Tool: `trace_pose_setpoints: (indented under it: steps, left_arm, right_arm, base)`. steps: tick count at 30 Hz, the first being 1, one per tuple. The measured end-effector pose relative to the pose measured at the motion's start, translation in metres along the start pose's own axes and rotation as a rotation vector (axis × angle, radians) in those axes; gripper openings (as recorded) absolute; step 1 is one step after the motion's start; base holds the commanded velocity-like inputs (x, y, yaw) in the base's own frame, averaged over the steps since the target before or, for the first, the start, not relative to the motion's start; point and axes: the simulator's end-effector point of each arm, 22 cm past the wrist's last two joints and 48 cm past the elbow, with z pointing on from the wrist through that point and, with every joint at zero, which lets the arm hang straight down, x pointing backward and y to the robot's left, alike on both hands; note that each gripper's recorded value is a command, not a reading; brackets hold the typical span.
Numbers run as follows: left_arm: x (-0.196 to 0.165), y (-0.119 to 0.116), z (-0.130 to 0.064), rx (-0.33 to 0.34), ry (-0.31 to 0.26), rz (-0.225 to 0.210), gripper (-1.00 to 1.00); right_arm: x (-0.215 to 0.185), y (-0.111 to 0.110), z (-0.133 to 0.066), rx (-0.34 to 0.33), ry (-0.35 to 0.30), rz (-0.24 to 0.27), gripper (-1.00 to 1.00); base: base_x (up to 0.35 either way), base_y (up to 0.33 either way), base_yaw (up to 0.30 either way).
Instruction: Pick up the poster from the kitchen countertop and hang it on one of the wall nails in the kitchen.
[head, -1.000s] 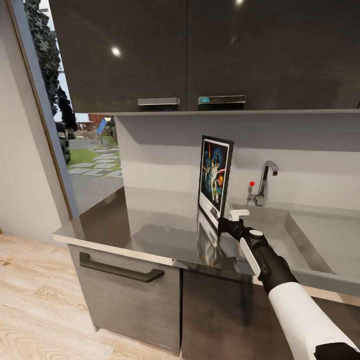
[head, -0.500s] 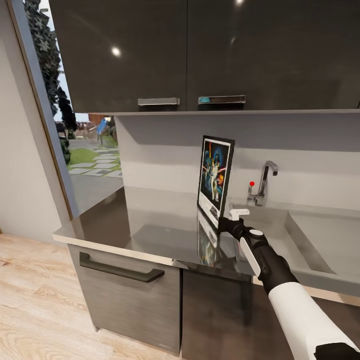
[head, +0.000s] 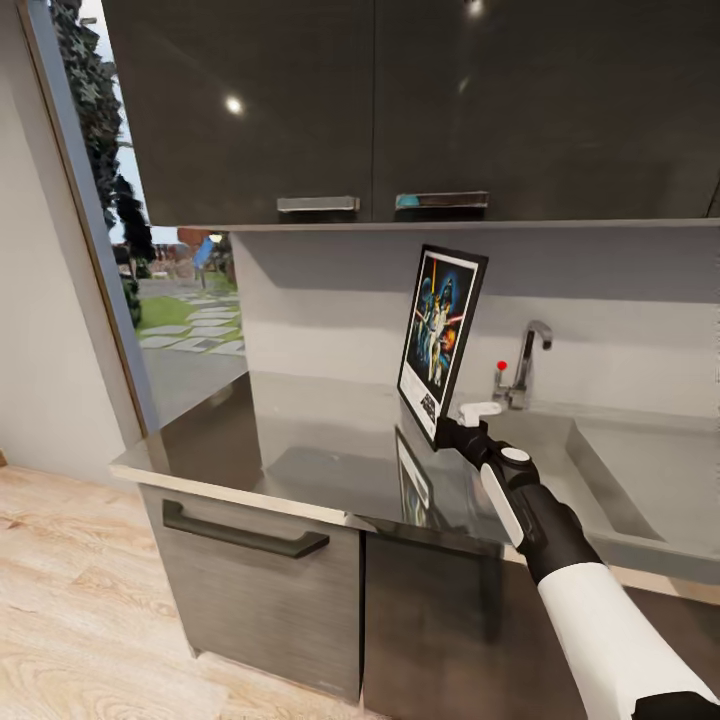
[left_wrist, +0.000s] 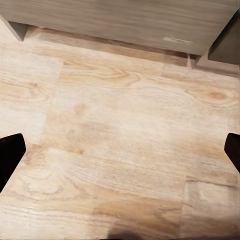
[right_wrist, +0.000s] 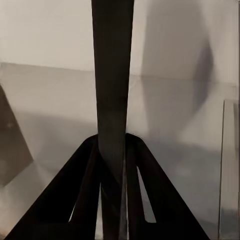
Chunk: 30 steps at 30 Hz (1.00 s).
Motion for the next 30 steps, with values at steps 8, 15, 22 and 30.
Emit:
trace_pose_setpoints:
  steps: [8,15,22,30]
  left_arm:
    - [0.001,0.0,0.0,0.0,0.001,0.0,1.0]
    - [0.001,0.0,0.0,0.0,0.001,0.0,1.0]
    - [0.0,0.0,0.0,0.0,-0.001,0.001,1.0]
    - [-0.001,0.0,0.0,0.0,-0.004,0.001,1.0]
  right_arm:
    - [0.001,0.0,0.0,-0.001,0.009,0.0,-1.0]
    - [-0.025,0.011,-0.008,-0.019,-0.04,-0.009,-1.0]
    - [-0.029,0.013,-0.009,-0.018,-0.046,-0.02,-1.0]
    - [-0.029,0.014,-0.01,-0.018,-0.045,-0.02,-1.0]
  base:
    - [-0.311,0.0,0.0]
    - [-0.103,0.0,0.003]
    - [-0.009,0.001,0.177]
    - [-0.001,0.194,0.27]
